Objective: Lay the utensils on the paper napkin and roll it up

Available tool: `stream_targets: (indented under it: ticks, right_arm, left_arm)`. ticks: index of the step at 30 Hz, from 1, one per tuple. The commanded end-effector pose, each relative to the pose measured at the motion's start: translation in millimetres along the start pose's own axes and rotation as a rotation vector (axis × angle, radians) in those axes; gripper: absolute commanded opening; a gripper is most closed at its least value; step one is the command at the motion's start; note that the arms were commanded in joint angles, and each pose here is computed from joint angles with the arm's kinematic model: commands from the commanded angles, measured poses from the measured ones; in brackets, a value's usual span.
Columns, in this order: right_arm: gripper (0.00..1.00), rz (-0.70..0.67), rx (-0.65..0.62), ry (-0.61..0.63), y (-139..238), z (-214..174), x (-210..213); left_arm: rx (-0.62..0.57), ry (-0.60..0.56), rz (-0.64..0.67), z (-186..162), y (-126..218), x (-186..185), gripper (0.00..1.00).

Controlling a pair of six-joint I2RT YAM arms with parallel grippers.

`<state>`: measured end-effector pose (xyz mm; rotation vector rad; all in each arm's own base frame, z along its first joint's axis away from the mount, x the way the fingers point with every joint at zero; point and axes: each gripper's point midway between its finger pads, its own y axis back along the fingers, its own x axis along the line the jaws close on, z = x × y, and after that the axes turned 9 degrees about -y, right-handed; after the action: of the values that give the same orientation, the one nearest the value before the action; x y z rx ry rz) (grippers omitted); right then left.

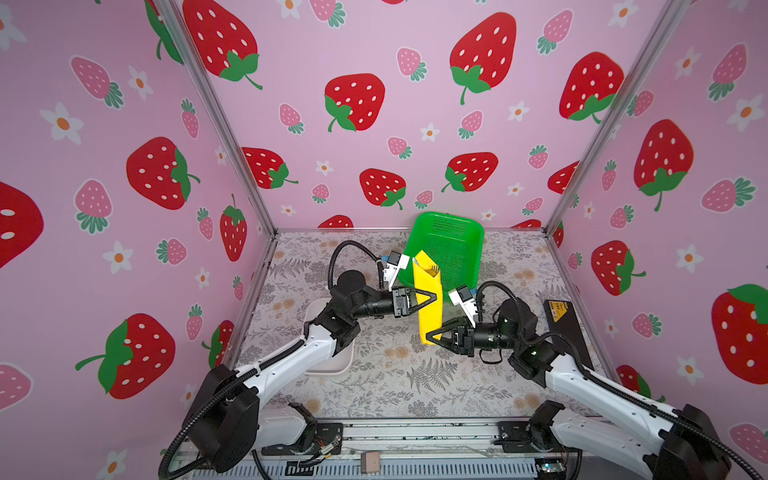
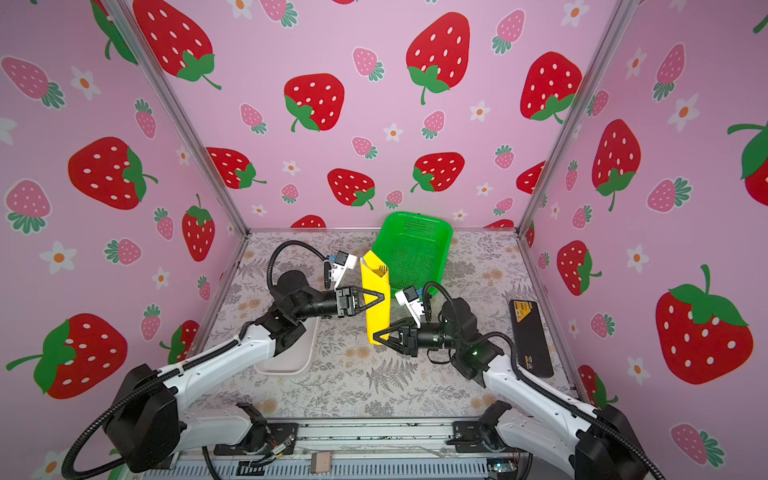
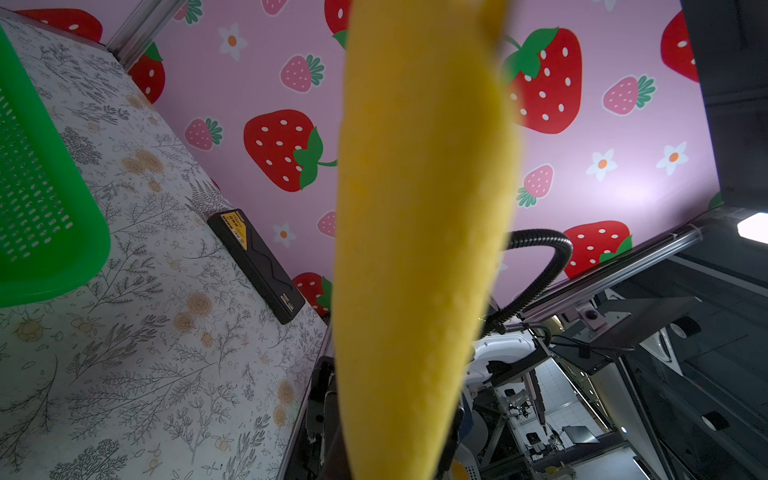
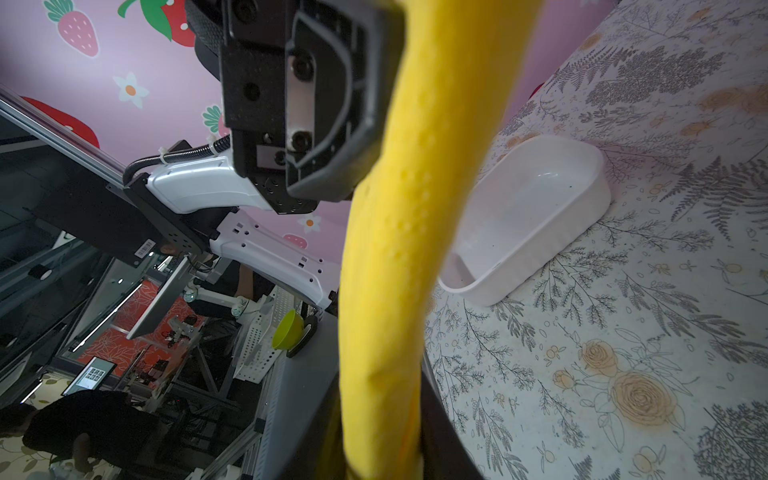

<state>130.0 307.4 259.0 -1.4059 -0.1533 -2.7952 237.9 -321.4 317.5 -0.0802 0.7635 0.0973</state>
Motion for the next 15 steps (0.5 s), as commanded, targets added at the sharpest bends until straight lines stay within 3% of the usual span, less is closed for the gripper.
stream_targets:
  ticks: [1,9,15]
  right_arm:
    - [0.34,-0.031,0.033,-0.011,2.9,-14.5,-11.1]
    - [0.39,-0.033,0.026,-0.001,4.8,-13.6,-8.7]
    - [0.25,-0.048,0.034,-0.011,3.5,-16.1,-15.1]
  left_arm:
    - [-0.066,-0.086,-0.056,23.6,6.6,-27.4,0.11]
    - [-0.071,-0.081,-0.056,24.5,7.1,-26.0,0.11]
    - [-0.072,-0.079,-0.056,24.7,7.0,-26.1,0.11]
